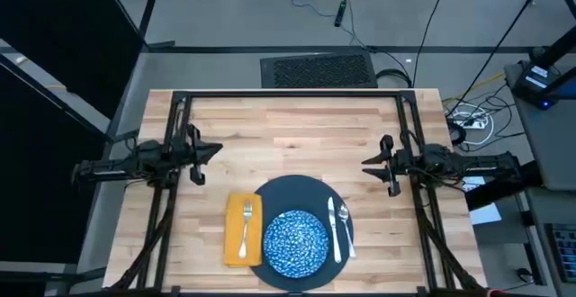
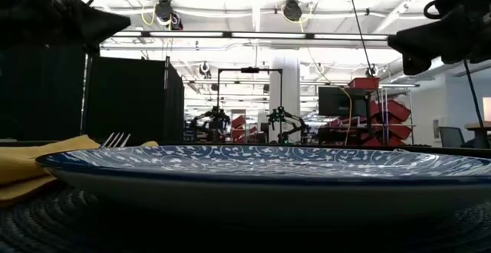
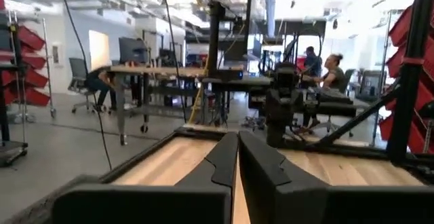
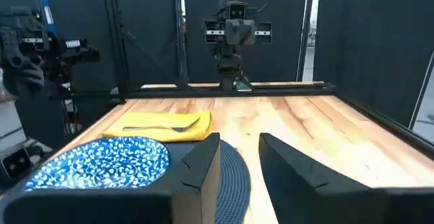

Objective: Set table place
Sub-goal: Return to Home Position

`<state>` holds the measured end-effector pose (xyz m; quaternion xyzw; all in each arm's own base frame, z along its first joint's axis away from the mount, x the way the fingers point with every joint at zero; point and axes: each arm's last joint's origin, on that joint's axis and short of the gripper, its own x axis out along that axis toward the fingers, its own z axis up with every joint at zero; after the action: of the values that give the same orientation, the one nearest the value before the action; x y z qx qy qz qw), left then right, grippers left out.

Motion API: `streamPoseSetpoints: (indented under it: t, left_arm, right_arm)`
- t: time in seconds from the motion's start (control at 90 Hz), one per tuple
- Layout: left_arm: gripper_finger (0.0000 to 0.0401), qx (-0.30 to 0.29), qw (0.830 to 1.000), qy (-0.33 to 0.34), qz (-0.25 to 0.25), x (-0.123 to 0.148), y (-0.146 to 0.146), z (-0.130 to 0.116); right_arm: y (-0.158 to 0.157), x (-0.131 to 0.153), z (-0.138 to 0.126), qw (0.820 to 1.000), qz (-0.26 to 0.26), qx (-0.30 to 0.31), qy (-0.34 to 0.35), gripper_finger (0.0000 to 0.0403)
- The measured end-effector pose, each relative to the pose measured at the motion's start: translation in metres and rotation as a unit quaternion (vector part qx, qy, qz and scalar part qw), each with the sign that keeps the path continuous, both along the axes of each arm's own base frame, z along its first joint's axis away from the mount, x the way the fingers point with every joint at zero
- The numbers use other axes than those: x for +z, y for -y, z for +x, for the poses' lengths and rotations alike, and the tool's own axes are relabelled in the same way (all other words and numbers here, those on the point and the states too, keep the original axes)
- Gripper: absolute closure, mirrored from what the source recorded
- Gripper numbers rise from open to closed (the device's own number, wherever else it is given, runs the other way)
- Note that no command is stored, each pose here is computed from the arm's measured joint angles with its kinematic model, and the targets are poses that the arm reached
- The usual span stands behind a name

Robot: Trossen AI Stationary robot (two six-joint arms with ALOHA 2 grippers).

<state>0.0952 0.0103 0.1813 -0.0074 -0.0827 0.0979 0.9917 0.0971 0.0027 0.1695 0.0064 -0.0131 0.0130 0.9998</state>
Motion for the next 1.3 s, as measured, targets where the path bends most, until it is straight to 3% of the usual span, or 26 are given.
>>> streamPoseSetpoints:
  t: [0.189, 1.3]
  left_arm:
    - [0.0401, -0.006, 0.997, -0.057, -0.046, -0.013, 0.000, 0.002]
    - [0.0401, -0.011, 0.997, -0.063, -0.047, -0.014, 0.000, 0.002]
  right_arm:
    - [0.000, -0.001, 0.000, 1.000, 0.003, -0.001, -0.003, 0.0310]
    - [0.000, -0.002, 0.001, 1.000, 0.001, 0.000, -0.011, 0.0309]
